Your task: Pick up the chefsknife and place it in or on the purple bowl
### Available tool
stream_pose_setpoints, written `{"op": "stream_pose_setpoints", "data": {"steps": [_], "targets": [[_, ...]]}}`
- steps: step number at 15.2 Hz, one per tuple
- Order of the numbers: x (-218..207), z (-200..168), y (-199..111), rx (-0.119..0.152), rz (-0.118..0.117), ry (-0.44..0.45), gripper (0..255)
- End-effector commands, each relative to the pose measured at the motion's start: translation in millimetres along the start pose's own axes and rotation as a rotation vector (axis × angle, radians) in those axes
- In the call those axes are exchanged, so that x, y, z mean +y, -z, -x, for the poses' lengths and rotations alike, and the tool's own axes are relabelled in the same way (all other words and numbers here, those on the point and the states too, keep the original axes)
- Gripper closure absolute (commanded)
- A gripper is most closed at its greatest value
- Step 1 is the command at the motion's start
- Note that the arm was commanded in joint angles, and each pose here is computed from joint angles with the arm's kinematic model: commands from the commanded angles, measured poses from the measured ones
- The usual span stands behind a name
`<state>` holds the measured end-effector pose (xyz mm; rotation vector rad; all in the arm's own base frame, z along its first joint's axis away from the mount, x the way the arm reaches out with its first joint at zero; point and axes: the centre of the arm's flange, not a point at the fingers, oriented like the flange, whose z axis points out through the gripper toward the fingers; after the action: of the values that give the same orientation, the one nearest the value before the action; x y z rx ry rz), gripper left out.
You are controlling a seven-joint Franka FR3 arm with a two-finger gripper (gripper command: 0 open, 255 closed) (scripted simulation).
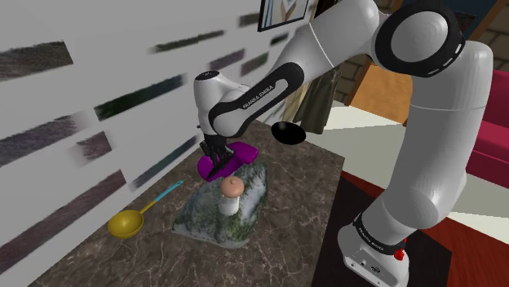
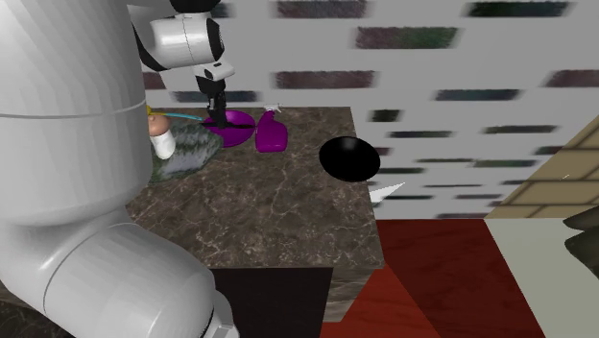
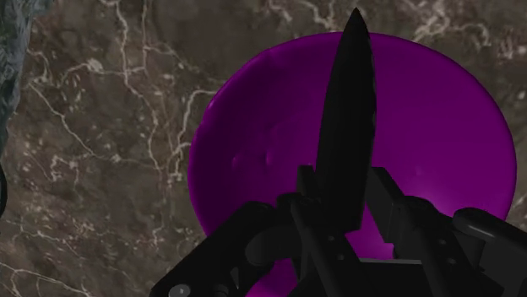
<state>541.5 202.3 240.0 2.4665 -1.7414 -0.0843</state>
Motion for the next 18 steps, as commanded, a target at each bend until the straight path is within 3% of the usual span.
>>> {"op": "stream_pose_setpoints", "data": {"steps": [1,2,7,11,18], "targets": [[0.0,0.0,-0.1,0.0,0.0,0.0,255],[0.0,0.0,-0.1,0.0,0.0,0.0,0],[0.0,0.0,-0.1,0.0,0.0,0.0,0],[0.0,0.0,49.9,0.0,0.0,0.0,0],[0.0,0.0,49.9,0.0,0.0,0.0,0]]}}
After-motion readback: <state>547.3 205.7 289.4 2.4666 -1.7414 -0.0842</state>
